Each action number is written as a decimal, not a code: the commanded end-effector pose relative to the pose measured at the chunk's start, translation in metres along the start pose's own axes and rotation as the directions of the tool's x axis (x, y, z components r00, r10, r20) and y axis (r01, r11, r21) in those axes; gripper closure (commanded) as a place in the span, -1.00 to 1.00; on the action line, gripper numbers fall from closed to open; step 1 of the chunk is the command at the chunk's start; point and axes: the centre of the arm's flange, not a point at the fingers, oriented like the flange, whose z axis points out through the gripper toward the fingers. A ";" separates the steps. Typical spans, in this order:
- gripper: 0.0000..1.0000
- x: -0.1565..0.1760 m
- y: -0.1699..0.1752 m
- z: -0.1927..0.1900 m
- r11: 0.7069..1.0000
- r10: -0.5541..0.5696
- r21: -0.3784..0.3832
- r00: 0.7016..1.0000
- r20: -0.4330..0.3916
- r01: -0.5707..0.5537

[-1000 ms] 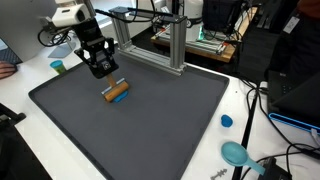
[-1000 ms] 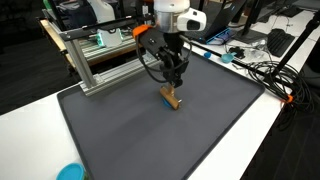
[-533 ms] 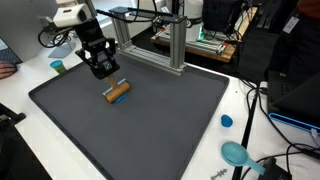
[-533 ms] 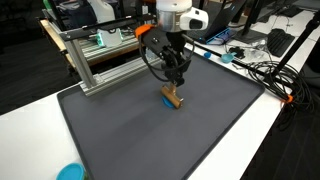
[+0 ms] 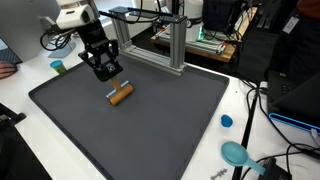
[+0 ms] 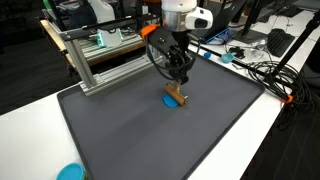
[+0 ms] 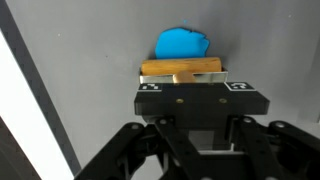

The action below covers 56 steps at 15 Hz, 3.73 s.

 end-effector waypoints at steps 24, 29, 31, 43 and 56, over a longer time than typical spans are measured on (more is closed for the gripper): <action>0.56 -0.011 -0.010 -0.031 0.989 0.146 -0.029 0.987 -0.069 -0.148; 0.56 0.012 0.009 -0.062 0.971 0.230 -0.076 0.972 0.054 -0.225; 0.56 0.014 0.017 -0.059 0.963 0.265 -0.079 0.957 0.118 -0.257; 0.56 0.026 0.014 -0.021 0.966 0.256 -0.019 0.951 0.172 -0.256; 0.56 0.017 0.013 0.030 0.938 0.341 -0.022 0.914 0.219 -0.345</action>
